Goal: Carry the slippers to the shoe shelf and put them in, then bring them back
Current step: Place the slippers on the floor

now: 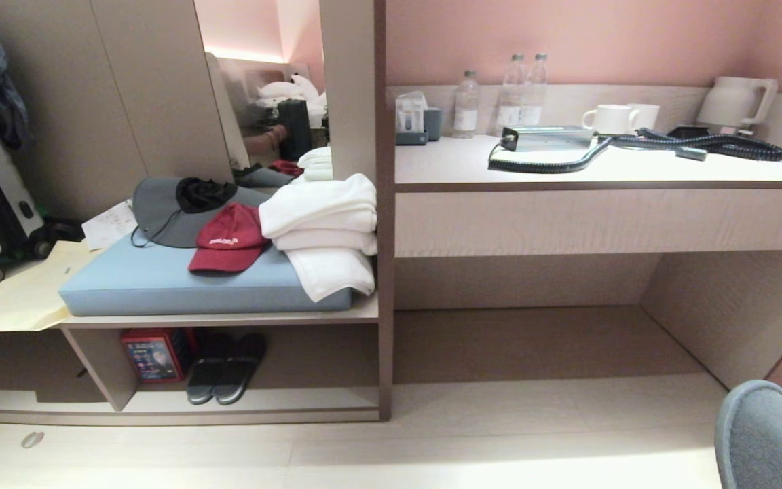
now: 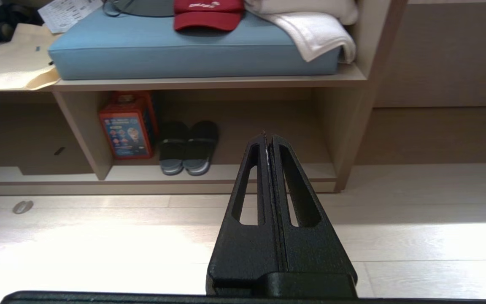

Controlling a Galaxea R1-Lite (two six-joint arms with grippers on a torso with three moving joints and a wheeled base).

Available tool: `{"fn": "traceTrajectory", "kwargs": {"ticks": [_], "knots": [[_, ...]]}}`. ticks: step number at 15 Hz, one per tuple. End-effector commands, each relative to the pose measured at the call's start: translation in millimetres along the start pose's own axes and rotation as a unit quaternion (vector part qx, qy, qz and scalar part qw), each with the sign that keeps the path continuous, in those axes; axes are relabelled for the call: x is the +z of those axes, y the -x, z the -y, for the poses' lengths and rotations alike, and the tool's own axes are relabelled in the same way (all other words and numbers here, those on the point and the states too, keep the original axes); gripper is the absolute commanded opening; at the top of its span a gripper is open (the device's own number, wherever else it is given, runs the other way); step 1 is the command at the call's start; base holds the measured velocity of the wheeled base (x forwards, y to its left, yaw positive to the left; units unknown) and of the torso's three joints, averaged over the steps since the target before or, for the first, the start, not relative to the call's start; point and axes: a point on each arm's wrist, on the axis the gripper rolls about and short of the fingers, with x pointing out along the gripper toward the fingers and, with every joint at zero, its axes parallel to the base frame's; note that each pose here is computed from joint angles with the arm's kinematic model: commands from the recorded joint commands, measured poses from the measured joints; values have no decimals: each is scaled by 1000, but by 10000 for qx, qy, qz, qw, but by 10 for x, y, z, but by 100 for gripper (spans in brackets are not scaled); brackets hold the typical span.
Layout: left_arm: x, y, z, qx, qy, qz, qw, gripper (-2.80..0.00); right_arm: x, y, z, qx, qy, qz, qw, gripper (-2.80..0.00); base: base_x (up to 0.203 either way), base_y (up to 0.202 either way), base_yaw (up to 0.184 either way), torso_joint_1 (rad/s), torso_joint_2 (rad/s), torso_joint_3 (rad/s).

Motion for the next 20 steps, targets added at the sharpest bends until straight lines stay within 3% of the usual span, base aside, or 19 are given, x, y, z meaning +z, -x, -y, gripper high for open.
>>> {"fn": "traceTrajectory", "kwargs": {"ticks": [1,20], "knots": [[0,-1,0,1,0,-4,10000,-280,1,-1,0,6,1,-2,10000,-280,0,-197,1,2,2,7],[0,-1,0,9,-15,-4,10000,-280,1,-1,0,6,1,-2,10000,-280,0,-187,3,2,3,2]]}}
